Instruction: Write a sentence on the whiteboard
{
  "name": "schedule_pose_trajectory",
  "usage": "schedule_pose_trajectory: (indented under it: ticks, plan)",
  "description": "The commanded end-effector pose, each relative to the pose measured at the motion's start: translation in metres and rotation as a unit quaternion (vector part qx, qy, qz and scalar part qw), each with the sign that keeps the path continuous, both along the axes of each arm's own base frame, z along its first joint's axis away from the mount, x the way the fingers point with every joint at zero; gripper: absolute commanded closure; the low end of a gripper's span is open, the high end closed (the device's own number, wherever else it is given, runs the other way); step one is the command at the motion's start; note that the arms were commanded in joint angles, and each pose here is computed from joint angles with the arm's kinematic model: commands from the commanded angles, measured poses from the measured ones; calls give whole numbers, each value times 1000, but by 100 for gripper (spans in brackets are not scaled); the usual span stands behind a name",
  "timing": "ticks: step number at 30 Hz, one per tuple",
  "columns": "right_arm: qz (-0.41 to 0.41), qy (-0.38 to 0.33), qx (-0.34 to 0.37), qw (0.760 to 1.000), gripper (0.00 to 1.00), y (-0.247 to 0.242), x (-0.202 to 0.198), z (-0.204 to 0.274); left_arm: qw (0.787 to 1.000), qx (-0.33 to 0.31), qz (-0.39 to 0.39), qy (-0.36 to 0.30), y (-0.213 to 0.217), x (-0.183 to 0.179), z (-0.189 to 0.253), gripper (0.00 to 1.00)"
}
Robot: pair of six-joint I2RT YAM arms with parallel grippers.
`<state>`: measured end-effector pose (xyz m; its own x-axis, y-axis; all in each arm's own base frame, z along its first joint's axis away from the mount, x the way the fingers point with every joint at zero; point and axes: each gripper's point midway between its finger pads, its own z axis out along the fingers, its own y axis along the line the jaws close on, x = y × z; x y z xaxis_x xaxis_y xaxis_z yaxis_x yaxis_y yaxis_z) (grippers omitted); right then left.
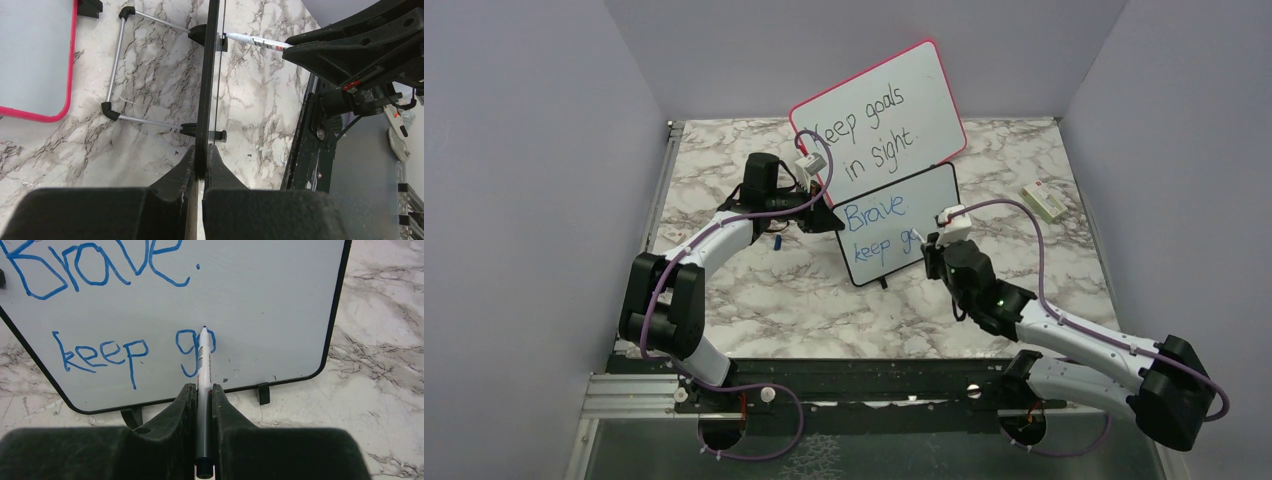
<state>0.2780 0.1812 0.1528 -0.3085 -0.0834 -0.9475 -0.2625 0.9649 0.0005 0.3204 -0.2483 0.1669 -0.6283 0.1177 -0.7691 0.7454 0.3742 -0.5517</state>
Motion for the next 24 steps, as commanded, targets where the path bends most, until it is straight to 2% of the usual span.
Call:
schedule_pose_trajectory:
  ticks: [1, 24]
  plan:
    - [-14, -26, 12, 999, 99, -7, 3, 20, 1000, 28, 6, 10, 2, -2, -14, 100]
    - [-26, -14, 5, 1000, 99, -12, 17, 5, 1000, 27, 4, 11, 2, -2, -14, 100]
